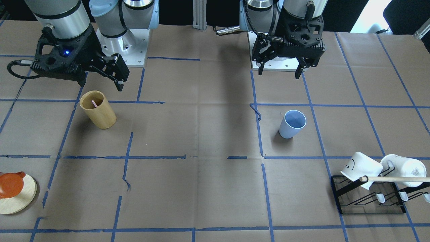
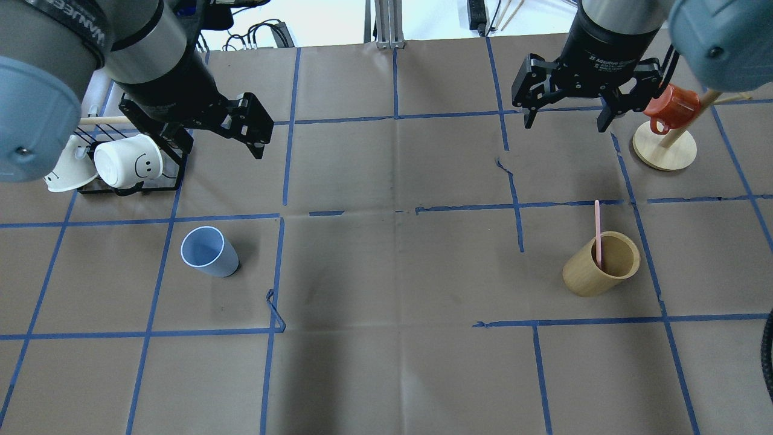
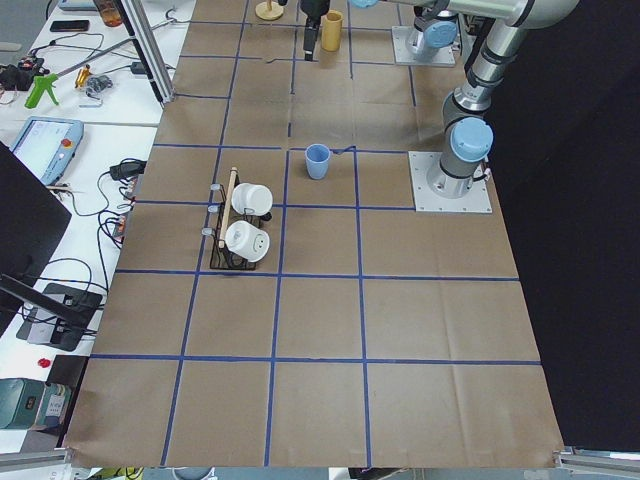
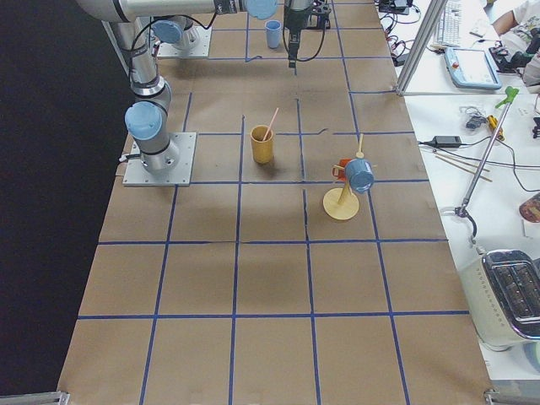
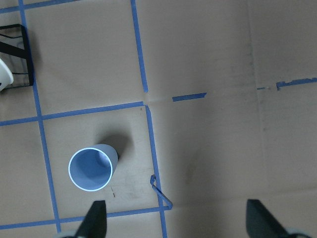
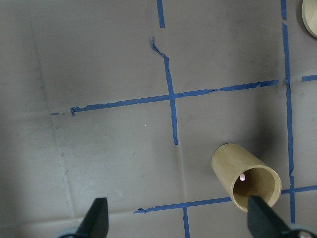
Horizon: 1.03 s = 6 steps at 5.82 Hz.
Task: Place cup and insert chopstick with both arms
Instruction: 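Move left gripper toward blue cup while right gripper approaches bamboo cup, then grasp the light blue cup with left gripper while right grasps pink stick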
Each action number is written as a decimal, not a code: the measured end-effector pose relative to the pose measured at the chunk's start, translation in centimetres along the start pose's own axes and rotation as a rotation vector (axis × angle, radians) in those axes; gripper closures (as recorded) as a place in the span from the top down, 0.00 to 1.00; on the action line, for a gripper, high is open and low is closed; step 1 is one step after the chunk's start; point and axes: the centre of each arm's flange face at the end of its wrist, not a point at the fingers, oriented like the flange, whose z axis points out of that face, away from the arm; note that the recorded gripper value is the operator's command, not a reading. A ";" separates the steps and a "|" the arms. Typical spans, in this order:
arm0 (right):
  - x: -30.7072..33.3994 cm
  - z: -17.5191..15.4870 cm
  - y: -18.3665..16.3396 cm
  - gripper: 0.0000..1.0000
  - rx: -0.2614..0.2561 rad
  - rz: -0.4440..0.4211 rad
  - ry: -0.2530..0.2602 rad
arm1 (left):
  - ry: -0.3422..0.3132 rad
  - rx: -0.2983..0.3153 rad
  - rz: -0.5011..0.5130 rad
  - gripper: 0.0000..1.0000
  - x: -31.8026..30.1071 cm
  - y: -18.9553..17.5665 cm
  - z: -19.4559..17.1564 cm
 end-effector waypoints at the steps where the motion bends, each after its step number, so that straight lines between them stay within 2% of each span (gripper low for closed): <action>1: 0.6 0.2 -0.3 1.00 0.000 -0.023 0.006 | 0.000 0.007 0.003 0.99 -0.1 0.2 -0.3; 2: 2.7 0.5 -1.1 0.99 -0.003 -0.044 0.010 | 0.000 0.000 -0.019 0.99 -1.4 0.4 0.0; 3: 5.5 1.0 -1.8 0.99 -0.013 -0.033 0.007 | 0.002 -0.045 -0.060 0.99 -4.3 0.4 2.4; 4: 7.3 2.3 -2.2 0.99 -0.011 -0.038 0.004 | 0.009 -0.092 -0.068 0.99 -6.8 0.6 6.0; 6: 8.2 6.2 -0.5 0.98 0.008 -0.080 0.001 | 0.012 -0.113 -0.053 0.98 -8.6 1.5 15.4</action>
